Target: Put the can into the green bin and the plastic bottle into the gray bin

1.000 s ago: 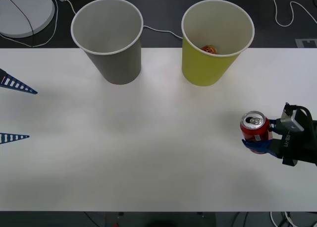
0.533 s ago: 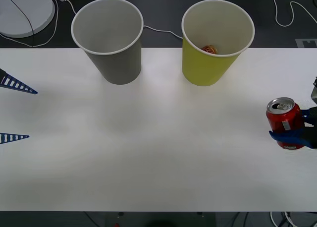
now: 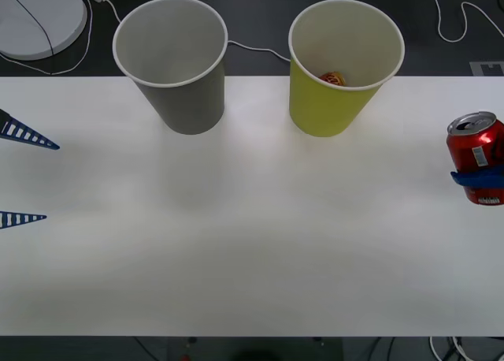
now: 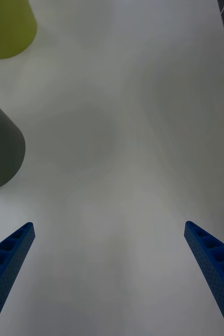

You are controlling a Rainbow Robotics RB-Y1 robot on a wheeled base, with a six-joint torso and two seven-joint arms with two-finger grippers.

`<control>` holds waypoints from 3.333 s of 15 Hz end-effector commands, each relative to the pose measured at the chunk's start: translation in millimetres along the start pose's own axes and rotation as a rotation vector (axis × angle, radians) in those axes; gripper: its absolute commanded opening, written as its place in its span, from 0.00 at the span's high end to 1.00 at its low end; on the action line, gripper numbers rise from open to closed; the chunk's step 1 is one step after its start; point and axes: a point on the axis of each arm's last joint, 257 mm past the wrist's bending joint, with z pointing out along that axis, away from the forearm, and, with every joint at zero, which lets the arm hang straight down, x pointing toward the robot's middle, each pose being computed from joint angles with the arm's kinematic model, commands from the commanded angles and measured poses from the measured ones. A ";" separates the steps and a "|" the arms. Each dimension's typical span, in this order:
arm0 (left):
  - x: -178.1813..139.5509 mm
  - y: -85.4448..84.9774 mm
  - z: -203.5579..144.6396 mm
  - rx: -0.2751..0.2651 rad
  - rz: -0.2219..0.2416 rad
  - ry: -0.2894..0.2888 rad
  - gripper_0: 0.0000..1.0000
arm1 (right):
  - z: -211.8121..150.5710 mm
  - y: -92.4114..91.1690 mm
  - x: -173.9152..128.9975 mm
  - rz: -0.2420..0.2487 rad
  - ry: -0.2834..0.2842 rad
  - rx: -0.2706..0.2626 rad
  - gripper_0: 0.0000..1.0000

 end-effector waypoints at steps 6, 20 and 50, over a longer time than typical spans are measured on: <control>0.0 0.0 0.0 0.000 0.000 0.000 0.00 | -8.5 -16.0 -63.6 -0.099 0.081 0.045 1.00; 0.0 0.0 0.0 0.000 0.000 0.000 0.00 | 55.6 -58.4 -211.7 -0.258 0.172 0.132 1.00; 0.0 0.0 0.0 0.000 0.000 0.000 0.00 | -2.9 -37.1 -188.6 -0.358 -0.010 0.046 0.00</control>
